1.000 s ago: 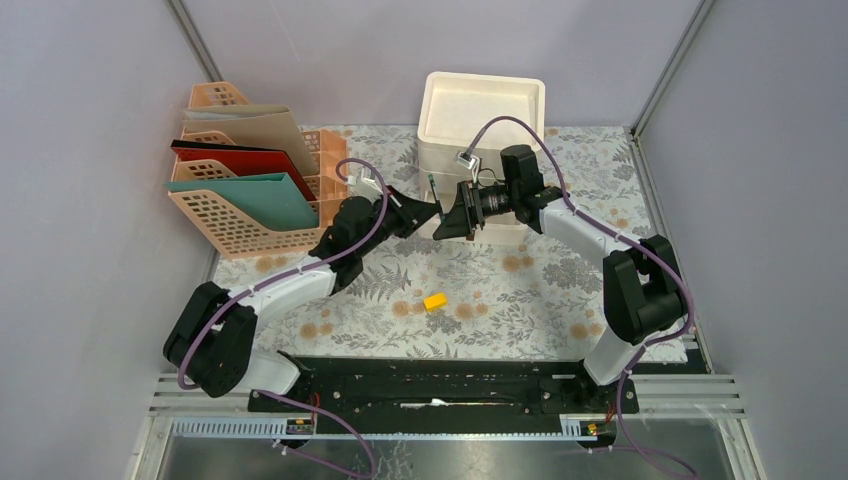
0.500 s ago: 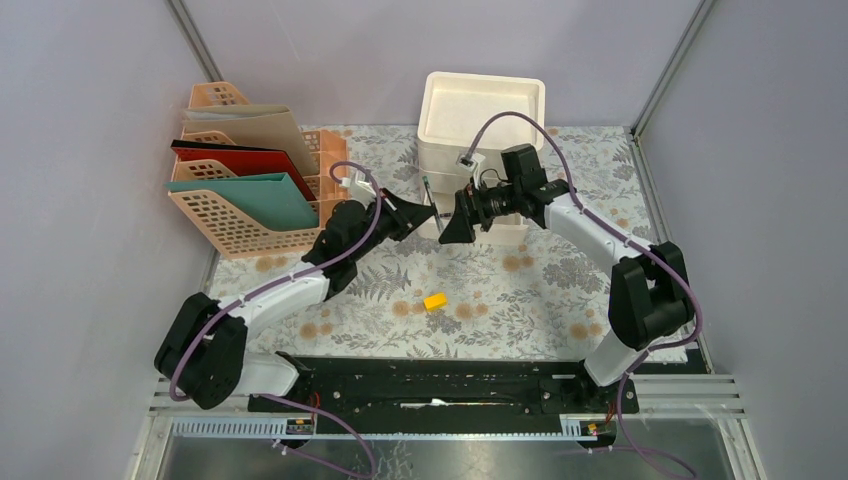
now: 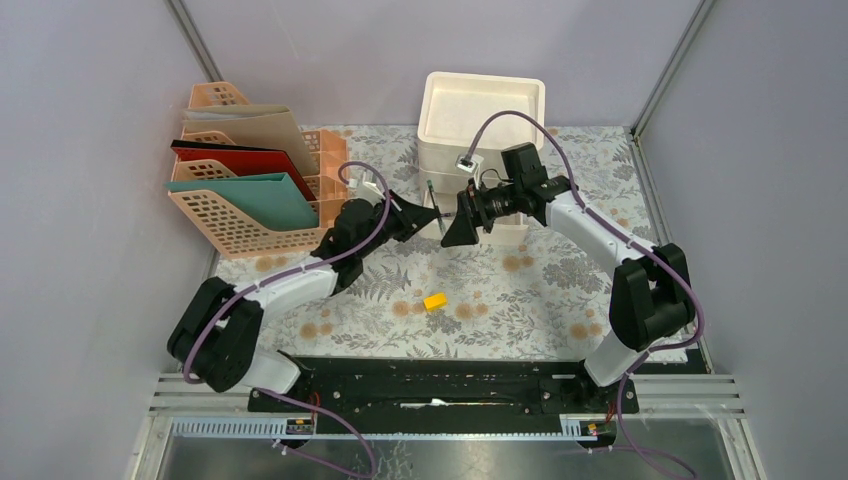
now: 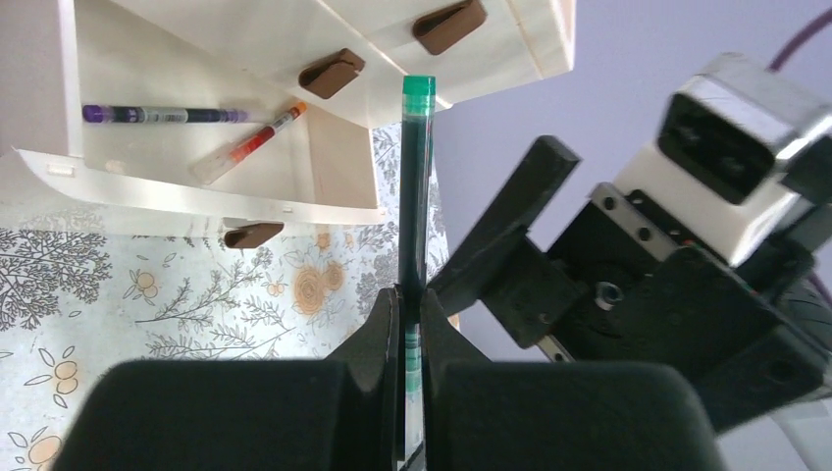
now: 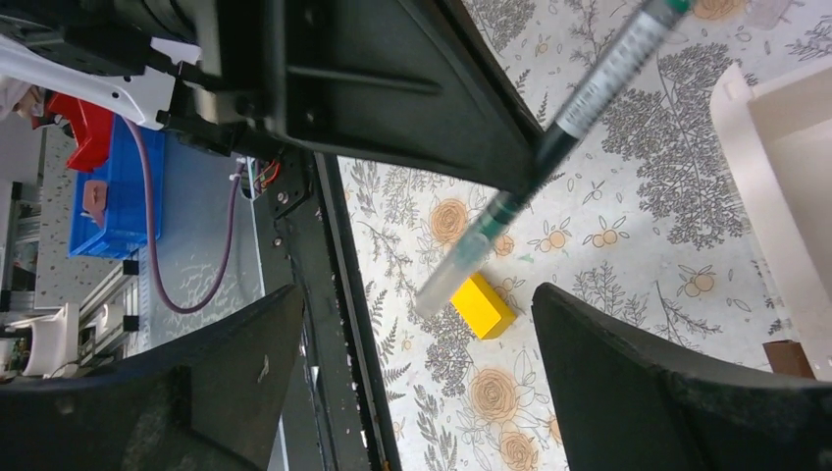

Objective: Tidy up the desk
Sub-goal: Pick up the stationery from the center of the board.

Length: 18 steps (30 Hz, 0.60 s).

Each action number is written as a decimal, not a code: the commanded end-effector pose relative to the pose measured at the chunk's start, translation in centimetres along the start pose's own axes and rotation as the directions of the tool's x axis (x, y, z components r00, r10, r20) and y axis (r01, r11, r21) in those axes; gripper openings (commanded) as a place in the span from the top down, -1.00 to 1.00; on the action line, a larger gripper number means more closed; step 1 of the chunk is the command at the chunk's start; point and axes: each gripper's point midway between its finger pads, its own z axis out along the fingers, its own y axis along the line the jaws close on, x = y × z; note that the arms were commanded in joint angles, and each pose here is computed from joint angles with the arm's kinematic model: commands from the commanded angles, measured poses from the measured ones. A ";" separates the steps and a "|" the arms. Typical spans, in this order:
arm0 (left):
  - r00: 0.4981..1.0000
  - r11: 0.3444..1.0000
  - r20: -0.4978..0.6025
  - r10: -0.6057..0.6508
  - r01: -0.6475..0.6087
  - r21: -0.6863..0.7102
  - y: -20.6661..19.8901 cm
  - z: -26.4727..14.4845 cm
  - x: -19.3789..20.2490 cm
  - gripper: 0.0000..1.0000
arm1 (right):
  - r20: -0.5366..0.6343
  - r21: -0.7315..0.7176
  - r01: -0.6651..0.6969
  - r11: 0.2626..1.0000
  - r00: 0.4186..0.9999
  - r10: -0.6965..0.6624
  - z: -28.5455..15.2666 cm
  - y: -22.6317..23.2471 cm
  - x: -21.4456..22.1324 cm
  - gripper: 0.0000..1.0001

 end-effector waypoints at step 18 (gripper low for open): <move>0.903 0.894 0.275 -0.330 0.393 -0.217 5.1 6.9 -3.3 1.00 | 0.064 0.317 0.137 0.939 0.984 -0.165 -7.1 -2.5 -4.0 -0.99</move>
